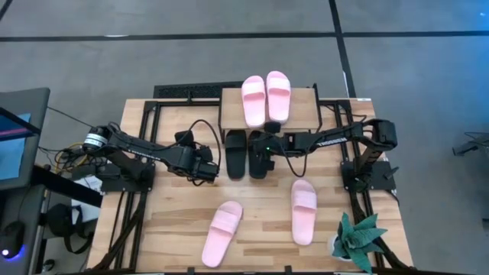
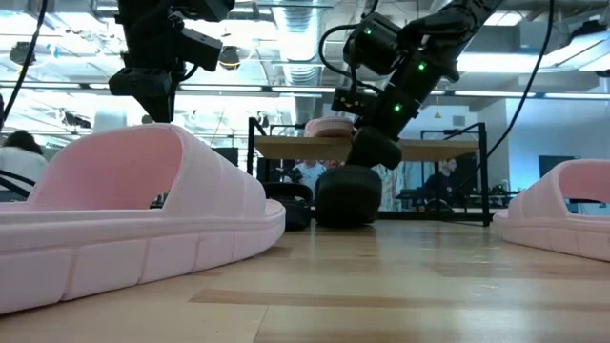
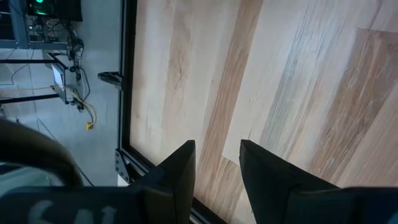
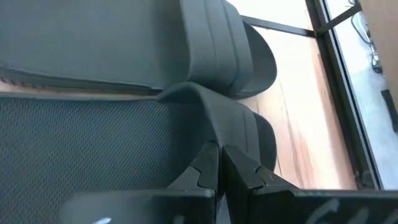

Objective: Pick and place slides into the shelf
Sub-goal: Put the black slide under the shelf

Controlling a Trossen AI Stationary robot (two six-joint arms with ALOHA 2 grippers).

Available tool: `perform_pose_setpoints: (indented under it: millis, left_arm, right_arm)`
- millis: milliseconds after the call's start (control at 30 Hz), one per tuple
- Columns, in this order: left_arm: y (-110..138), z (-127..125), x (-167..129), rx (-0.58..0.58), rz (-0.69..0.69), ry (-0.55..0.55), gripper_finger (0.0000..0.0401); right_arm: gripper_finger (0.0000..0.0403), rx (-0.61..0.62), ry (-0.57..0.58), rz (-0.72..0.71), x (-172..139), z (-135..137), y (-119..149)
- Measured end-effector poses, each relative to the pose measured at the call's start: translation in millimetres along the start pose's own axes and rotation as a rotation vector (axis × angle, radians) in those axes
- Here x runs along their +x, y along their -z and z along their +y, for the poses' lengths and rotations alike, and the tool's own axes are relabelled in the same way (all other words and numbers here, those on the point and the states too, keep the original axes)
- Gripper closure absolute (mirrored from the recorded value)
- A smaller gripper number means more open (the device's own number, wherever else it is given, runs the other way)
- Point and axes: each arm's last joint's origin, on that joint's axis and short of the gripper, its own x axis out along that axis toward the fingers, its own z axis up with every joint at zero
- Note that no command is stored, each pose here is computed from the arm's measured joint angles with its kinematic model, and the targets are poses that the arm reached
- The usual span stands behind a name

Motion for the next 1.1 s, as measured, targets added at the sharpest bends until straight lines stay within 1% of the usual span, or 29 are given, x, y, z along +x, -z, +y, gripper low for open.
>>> perform_pose_setpoints:
  millis: [233,500,600,1100]
  left_arm:
    - [0,0,0,-0.001,0.000,0.000,0.0285]
    - [0,0,0,-0.003,-0.003,0.000,0.0285]
    - [0,0,0,-0.003,-0.003,0.000,0.0285]
    - [0,0,0,-0.003,-0.003,0.000,0.0285]
  right_arm:
    - [0.0403,-0.013,0.002,-0.005,0,0,-1]
    - [0.0403,-0.018,0.019,-0.011,2,-8,0]
    - [0.0403,-0.032,0.007,-0.016,3,-8,0]
    - [0.0403,-0.025,0.010,-0.024,4,-13,1]
